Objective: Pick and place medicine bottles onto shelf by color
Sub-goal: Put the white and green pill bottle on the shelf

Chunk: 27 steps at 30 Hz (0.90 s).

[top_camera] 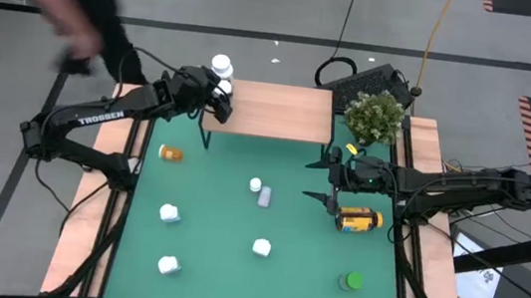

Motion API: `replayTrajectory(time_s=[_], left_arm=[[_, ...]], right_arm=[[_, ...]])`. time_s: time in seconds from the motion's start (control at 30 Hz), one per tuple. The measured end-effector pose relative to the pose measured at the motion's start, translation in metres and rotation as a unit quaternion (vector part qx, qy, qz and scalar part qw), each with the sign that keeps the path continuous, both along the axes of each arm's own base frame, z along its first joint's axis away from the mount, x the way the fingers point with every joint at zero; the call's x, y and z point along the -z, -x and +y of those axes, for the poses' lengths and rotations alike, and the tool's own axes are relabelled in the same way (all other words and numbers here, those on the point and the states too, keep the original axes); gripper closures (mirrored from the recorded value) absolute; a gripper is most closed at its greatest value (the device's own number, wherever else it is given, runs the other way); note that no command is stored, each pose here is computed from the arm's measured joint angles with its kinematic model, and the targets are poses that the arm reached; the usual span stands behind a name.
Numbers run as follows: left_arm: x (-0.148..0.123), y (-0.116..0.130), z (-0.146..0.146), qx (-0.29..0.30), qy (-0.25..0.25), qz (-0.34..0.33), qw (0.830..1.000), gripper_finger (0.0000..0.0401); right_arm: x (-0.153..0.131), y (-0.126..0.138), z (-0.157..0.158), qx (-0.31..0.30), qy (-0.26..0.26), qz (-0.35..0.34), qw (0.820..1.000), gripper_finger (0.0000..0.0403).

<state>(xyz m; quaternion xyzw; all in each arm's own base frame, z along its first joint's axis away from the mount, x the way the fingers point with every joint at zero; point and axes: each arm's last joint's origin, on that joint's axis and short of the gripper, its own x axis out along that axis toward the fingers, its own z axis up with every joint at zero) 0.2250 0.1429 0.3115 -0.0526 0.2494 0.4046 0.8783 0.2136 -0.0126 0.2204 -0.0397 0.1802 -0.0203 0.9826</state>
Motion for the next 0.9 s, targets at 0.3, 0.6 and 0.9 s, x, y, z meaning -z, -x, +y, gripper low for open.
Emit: replayTrajectory(time_s=[0.3, 0.6, 0.9], left_arm=[[0.000, 0.005, 0.008, -0.015, -0.002, 0.003, 1.000, 0.0161], [0.000, 0.006, 0.010, -0.021, -0.001, -0.002, 1.000, 0.0124], [0.002, 0.005, 0.011, -0.017, -0.003, 0.006, 1.000, 0.0064]], right_arm=[[0.001, 0.000, 0.000, 0.001, -0.002, 0.003, 1.000, 0.0051], [0.001, 0.000, 0.000, 0.001, -0.003, 0.007, 1.000, 0.0051], [0.001, 0.000, 0.000, 0.001, -0.003, 0.006, 1.000, 0.0051]])
